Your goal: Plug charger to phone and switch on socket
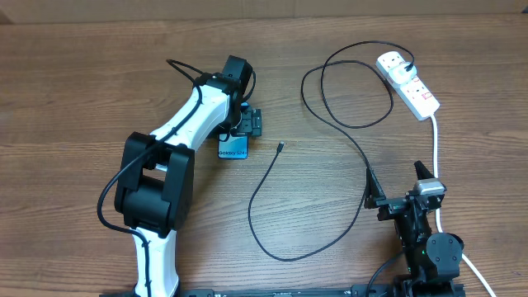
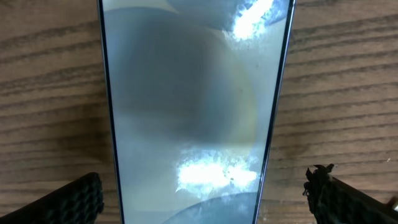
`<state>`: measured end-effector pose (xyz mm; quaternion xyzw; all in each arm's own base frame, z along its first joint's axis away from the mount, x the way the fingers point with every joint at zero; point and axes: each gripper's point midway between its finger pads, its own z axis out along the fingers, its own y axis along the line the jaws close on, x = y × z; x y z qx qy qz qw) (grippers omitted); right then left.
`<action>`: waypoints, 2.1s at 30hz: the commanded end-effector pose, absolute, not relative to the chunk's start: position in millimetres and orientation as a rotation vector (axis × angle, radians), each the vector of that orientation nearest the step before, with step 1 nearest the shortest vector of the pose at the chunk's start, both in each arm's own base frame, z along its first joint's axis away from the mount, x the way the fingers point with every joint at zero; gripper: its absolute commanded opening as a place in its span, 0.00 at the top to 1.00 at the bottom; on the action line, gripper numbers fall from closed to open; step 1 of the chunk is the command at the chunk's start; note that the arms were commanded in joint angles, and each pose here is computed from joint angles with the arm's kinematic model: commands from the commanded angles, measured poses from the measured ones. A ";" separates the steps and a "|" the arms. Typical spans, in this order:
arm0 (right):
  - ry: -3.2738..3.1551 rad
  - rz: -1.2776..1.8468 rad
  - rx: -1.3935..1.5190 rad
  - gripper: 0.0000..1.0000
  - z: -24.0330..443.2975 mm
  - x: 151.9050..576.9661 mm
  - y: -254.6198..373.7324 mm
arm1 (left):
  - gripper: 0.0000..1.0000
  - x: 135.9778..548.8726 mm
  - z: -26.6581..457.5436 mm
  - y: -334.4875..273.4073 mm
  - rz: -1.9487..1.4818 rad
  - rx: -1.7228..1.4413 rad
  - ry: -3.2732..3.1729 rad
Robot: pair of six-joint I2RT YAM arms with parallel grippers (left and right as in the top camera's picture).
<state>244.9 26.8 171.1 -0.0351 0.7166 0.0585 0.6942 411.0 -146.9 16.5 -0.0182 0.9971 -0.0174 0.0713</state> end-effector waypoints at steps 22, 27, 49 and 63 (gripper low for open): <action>1.591 0.133 -0.075 0.00 170.6 244.9 27.0 | 0.00 438.5 -6.8 -139.6 0.018 0.020 2.915; 1.591 0.133 -0.075 0.00 170.6 244.9 27.0 | 0.00 437.2 -7.2 -137.5 0.022 0.015 2.922; 1.591 0.133 -0.075 0.00 170.6 244.9 27.0 | 0.01 426.1 -9.9 -135.8 -0.003 0.069 2.977; 1.591 0.133 -0.075 0.00 170.6 244.9 27.0 | 0.05 421.5 -10.3 -143.9 -0.026 0.070 2.989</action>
